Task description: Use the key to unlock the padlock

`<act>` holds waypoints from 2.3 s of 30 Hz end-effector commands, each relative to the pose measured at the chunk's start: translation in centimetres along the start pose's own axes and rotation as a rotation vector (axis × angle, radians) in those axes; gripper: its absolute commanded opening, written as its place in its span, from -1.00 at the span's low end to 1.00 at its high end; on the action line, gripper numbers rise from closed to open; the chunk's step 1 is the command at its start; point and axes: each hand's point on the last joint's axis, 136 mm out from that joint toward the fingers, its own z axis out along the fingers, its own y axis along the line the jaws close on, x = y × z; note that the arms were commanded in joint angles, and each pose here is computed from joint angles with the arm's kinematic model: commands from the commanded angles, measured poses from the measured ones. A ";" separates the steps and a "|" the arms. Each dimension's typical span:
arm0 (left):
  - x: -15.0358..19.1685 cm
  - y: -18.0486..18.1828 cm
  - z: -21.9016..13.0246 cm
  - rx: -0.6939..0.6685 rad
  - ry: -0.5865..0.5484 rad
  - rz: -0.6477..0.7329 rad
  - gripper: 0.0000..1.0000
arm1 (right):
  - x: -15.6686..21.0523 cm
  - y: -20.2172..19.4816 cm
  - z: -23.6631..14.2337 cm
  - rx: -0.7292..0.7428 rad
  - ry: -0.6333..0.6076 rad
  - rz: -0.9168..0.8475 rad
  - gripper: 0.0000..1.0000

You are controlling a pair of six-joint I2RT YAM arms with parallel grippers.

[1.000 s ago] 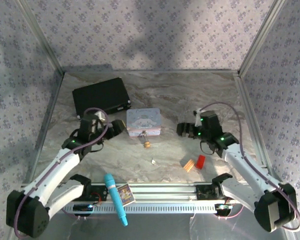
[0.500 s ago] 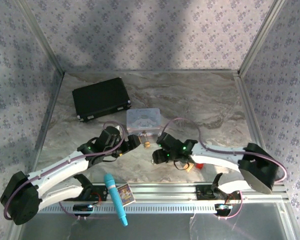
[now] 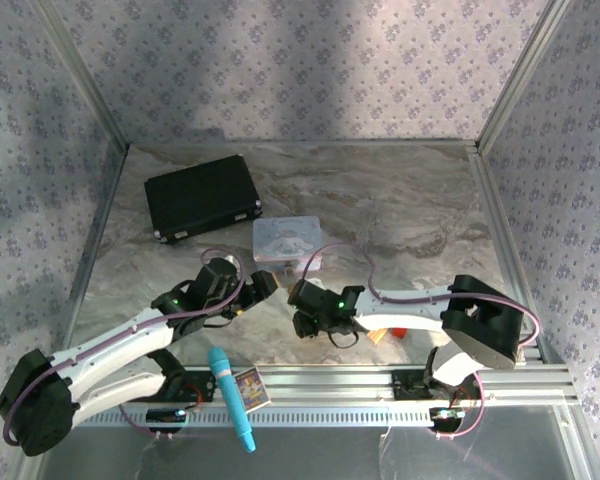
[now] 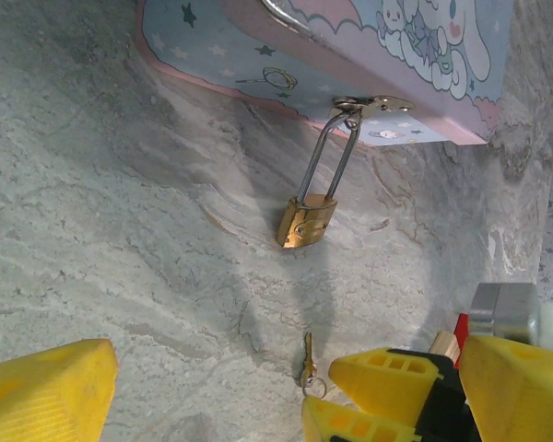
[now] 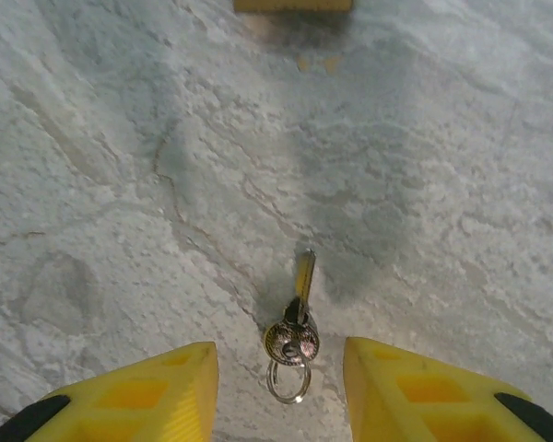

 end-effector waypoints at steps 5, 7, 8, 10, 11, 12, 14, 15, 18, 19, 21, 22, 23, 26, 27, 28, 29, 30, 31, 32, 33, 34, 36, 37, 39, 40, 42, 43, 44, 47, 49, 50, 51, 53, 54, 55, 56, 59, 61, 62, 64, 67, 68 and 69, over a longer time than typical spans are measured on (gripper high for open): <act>-0.3 -0.6 0.2 0.010 -0.021 -0.005 0.89 | 0.3 -0.5 0.9 0.066 0.003 0.034 -0.38; -0.4 -0.4 0.4 0.000 -0.023 -0.008 0.89 | 0.1 -0.3 1.0 0.065 -0.003 0.036 -0.49; -0.4 -0.3 0.4 -0.004 -0.023 -0.008 0.89 | 0.0 -0.3 1.0 0.061 -0.005 0.036 -0.55; -0.4 -0.2 0.6 -0.009 -0.023 -0.008 0.89 | -0.3 -0.1 1.1 0.040 -0.003 0.034 -0.79; -0.3 -0.2 0.6 -0.007 -0.022 -0.008 0.89 | -0.4 0.1 1.2 0.024 -0.001 0.033 -0.87; -0.3 -0.1 0.7 -0.011 -0.021 -0.010 0.89 | -0.5 0.2 1.1 0.009 0.003 0.030 -0.91; -0.2 -0.2 0.8 -0.007 -0.018 -0.012 0.88 | -0.6 0.2 0.9 -0.003 0.000 0.024 -0.93; 0.0 -0.2 0.9 -0.002 -0.017 -0.012 0.87 | -0.7 0.2 0.6 -0.009 -0.002 0.015 -0.98; 0.3 -1.0 1.0 0.058 -0.020 -0.022 0.71 | -0.9 0.7 -0.2 -0.085 -0.009 0.000 -1.00; 0.5 -1.6 1.1 0.097 -0.024 -0.030 0.67 | -1.0 0.9 -0.5 -0.127 -0.017 0.005 -1.00; 0.9 -2.2 1.4 0.150 -0.030 -0.057 0.63 | -1.3 1.1 -1.1 -0.187 -0.025 0.002 -1.00; 1.1 -2.4 1.6 0.164 -0.027 -0.080 0.61 | -1.4 1.2 -1.5 -0.215 -0.028 -0.007 -1.00; 1.2 -2.4 1.9 0.166 -0.022 -0.102 0.59 | -1.6 1.2 -1.8 -0.234 -0.033 -0.011 -1.00; 1.6 -2.8 2.5 0.192 -0.004 -0.163 0.56 | -1.9 1.2 -3.0 -0.284 -0.050 -0.035 -1.00; 1.9 -3.0 2.7 0.199 0.010 -0.183 0.55 | -2.0 1.0 -3.3 -0.294 -0.054 -0.030 -1.00; 2.0 -3.3 3.0 0.213 0.019 -0.217 0.55 | -2.2 1.3 -3.7 -0.329 -0.060 -0.029 -1.00; 2.2 -3.7 3.2 0.226 0.031 -0.243 0.55 | -2.2 1.5 -4.1 -0.357 -0.064 -0.030 -1.00; 2.4 -4.2 3.4 0.245 0.035 -0.268 0.54 | -2.3 1.7 -4.4 -0.379 -0.069 -0.032 -1.00; 2.6 -4.7 3.6 0.263 0.043 -0.286 0.52 | -2.5 1.9 -4.8 -0.396 -0.078 -0.036 -1.00; 2.7 -5.2 3.7 0.274 0.047 -0.299 0.51 | -2.4 2.1 -5.0 -0.410 -0.077 -0.045 -1.00; 2.8 -5.7 3.8 0.281 0.053 -0.307 0.47 | -2.5 2.3 -5.4 -0.425 -0.079 -0.052 -1.00; 2.9 -6.0 4.0 0.283 0.057 -0.308 0.43 | -2.5 2.7 -5.7 -0.451 -0.085 -0.059 -1.00; 3.2 -6.7 4.3 0.286 0.072 -0.307 0.31 | -2.5 3.3 -6.2 -0.496 -0.095 -0.073 -1.00; 3.5 -7.0 4.5 0.291 0.079 -0.300 0.28 | -2.4 3.4 -6.3 -0.508 -0.096 -0.077 -1.00; 4.0 -7.3 4.9 0.288 0.100 -0.297 0.18 | -2.2 3.0 -6.4 -0.499 -0.101 -0.074 -1.00; 4.3 -7.4 5.1 0.287 0.112 -0.296 0.12 | -2.3 2.7 -6.4 -0.493 -0.107 -0.068 -1.00; 4.7 -7.4 5.3 0.284 0.119 -0.296 0.01 | -2.4 1.9 -6.3 -0.479 -0.118 -0.038 -1.00; 4.9 -7.3 5.4 0.276 0.115 -0.293 -0.03 | -2.6 1.4 -6.2 -0.470 -0.120 -0.009 -1.00; 5.0 -7.0 5.4 0.265 0.110 -0.288 -0.14 | -2.7 1.3 -6.3 -0.472 -0.123 0.004 -1.00; 5.1 -7.0 5.5 0.262 0.100 -0.277 -0.38 | -2.9 1.9 -7.0 -0.505 -0.145 -0.015 -1.00; 5.2 -6.9 5.5 0.257 0.106 -0.272 -0.48 | -2.9 1.4 -7.0 -0.486 -0.146 -0.022 -1.00; 5.2 -6.6 5.5 0.239 0.101 -0.272 -0.49 | -2.6 0.7 -6.7 -0.458 -0.125 -0.016 -1.00; 5.1 -5.9 5.5 0.212 0.090 -0.272 -0.50 | -2.1 0.1 -6.2 -0.433 -0.091 -0.008 -1.00; 4.5 -4.1 5.0 0.138 0.036 -0.263 -0.49 | -0.8 -2.2 -4.8 -0.294 -0.001 0.009 -1.00; 4.1 -3.3 4.6 0.107 0.008 -0.252 -0.43 | -0.3 -3.0 -4.4 -0.234 0.031 -0.012 -1.00; 3.6 -2.4 4.2 0.076 -0.024 -0.245 -0.35 | 0.2 -3.6 -3.9 -0.179 0.062 -0.027 -1.00; 3.2 -1.9 3.8 0.062 -0.050 -0.237 -0.30 | 0.6 -4.1 -3.5 -0.142 0.090 -0.032 -1.00; 2.6 -1.1 2.9 0.060 -0.081 -0.235 -0.26 | 1.1 -3.8 -2.6 -0.106 0.150 -0.068 -1.00; 2.4 -0.9 2.5 0.058 -0.088 -0.227 -0.25 | 1.3 -3.2 -2.1 -0.075 0.184 -0.114 -1.00; 2.4 -0.9 2.4 0.055 -0.088 -0.219 -0.25 | 1.4 -3.2 -1.9 -0.054 0.202 -0.134 -1.00; 2.5 -0.6 2.3 0.040 -0.085 -0.210 -0.23 | 2.0 -3.5 -1.3 0.000 0.253 -0.173 -1.00; 2.6 -0.1 2.3 0.025 -0.084 -0.216 -0.16 | 2.8 -4.1 -0.4 0.037 0.298 -0.162 -0.82; 2.6 0.1 2.3 0.022 -0.085 -0.216 -0.16 | 3.0 -4.0 -0.3 0.032 0.303 -0.156 -0.74; 2.6 0.2 2.4 0.019 -0.085 -0.218 -0.15 | 3.2 -4.1 -0.3 0.041 0.303 -0.152 -0.67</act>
